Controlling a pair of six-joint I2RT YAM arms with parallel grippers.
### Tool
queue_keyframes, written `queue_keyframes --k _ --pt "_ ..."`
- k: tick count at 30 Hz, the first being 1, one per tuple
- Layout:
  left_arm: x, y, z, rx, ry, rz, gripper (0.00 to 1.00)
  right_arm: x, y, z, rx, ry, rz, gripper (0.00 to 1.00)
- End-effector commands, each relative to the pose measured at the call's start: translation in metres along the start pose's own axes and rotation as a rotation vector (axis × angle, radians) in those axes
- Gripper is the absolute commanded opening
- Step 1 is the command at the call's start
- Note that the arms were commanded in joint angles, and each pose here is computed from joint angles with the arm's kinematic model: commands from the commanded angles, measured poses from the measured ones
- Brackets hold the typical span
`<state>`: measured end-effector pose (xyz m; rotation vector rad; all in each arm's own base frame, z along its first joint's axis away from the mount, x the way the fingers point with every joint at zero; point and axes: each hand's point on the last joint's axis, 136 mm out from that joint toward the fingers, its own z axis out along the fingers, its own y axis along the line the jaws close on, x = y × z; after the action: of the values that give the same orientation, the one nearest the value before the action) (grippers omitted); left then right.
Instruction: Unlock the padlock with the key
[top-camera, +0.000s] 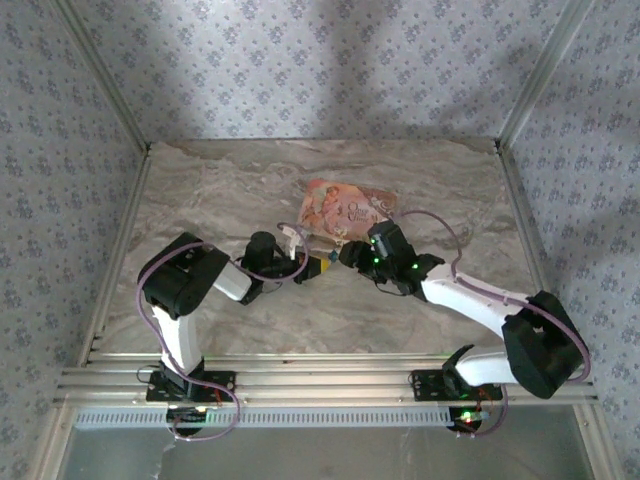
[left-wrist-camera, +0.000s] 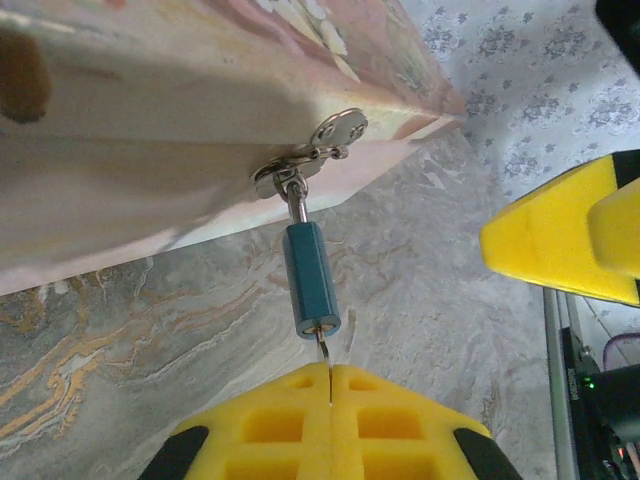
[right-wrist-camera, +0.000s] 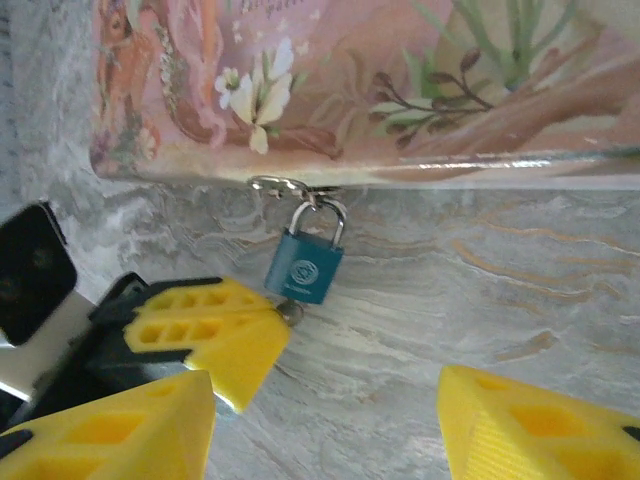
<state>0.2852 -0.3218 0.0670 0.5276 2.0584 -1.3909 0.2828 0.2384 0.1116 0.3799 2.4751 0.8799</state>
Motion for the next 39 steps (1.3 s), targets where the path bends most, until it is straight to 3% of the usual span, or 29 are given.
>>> queue_keyframes --k 1,20,39 --pt "0.009 0.0 0.003 -0.001 0.013 0.027 0.0 -0.004 0.0 0.01 0.025 -0.034 0.044 0.64" --pt "0.011 -0.002 0.001 0.006 -0.016 -0.003 0.0 -0.008 0.009 0.054 -0.002 -0.076 0.129 0.63" --pt "0.009 -0.007 0.001 0.03 0.004 0.013 0.0 -0.006 0.004 0.08 0.035 0.038 0.128 0.59"
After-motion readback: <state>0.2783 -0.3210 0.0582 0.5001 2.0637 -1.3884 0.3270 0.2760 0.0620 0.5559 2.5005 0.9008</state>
